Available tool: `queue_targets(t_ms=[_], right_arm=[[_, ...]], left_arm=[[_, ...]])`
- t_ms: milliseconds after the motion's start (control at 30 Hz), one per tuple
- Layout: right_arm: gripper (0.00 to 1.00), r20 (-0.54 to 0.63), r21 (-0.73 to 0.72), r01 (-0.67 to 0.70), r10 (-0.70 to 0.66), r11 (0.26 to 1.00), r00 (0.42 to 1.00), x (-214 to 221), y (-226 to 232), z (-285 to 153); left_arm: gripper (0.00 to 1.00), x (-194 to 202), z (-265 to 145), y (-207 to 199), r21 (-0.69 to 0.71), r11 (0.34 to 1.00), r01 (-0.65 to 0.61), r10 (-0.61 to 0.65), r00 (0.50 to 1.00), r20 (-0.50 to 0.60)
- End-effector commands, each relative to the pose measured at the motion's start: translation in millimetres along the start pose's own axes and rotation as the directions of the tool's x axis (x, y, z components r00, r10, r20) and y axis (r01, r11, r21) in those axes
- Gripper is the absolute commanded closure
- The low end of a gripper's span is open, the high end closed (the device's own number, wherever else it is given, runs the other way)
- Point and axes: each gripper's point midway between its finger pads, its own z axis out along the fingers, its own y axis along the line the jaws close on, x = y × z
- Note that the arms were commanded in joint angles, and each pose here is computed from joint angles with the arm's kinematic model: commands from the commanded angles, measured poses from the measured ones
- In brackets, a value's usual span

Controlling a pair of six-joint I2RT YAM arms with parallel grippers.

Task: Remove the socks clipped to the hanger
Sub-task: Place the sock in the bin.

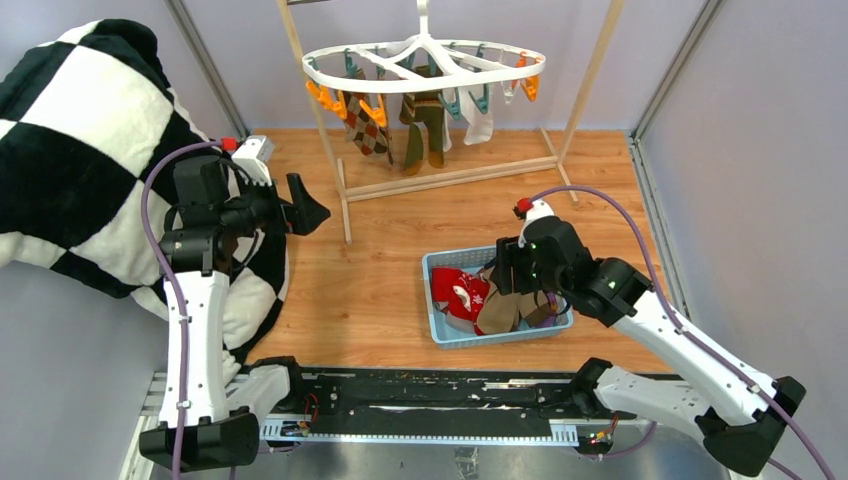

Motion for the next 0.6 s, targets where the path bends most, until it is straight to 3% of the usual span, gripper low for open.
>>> queue_targets(t_ms=[0,67,367,500,567], right_arm=[[0.52,-0.034,-0.037,-0.018,0.017,0.999,0.999,1.6,10.1,14.3],[0.62,-0.066,-0.030,-0.034,0.032,0.999,0.997,12.7,10.1,28.5],[0.79,-0.117,0.184,-0.158,0.182,0.970,0.976,85.1,-64.4,86.4],[0.76,-0.101,0.218,-0.177,0.203,0.960,0.974,95.5,-81.2,93.2],[0.60,-0.078,0.135,-0.168,0.180,0.977,0.981,78.7,-65.4,87.3]], left_arm=[[0.00,-3.3,-2.0,7.8,-0.025,1.000,0.008,-0.008,1.000,-0.007],[0.00,-2.8,-2.1,12.0,-0.031,0.999,0.019,-0.019,1.000,-0.014],[0.00,1.2,-5.0,25.9,-0.044,0.999,0.028,-0.030,0.999,-0.033],[0.00,4.5,-3.8,34.1,-0.057,0.997,0.047,-0.049,0.998,-0.044],[0.00,5.9,-3.3,37.4,-0.065,0.996,0.057,-0.060,0.997,-0.049]])
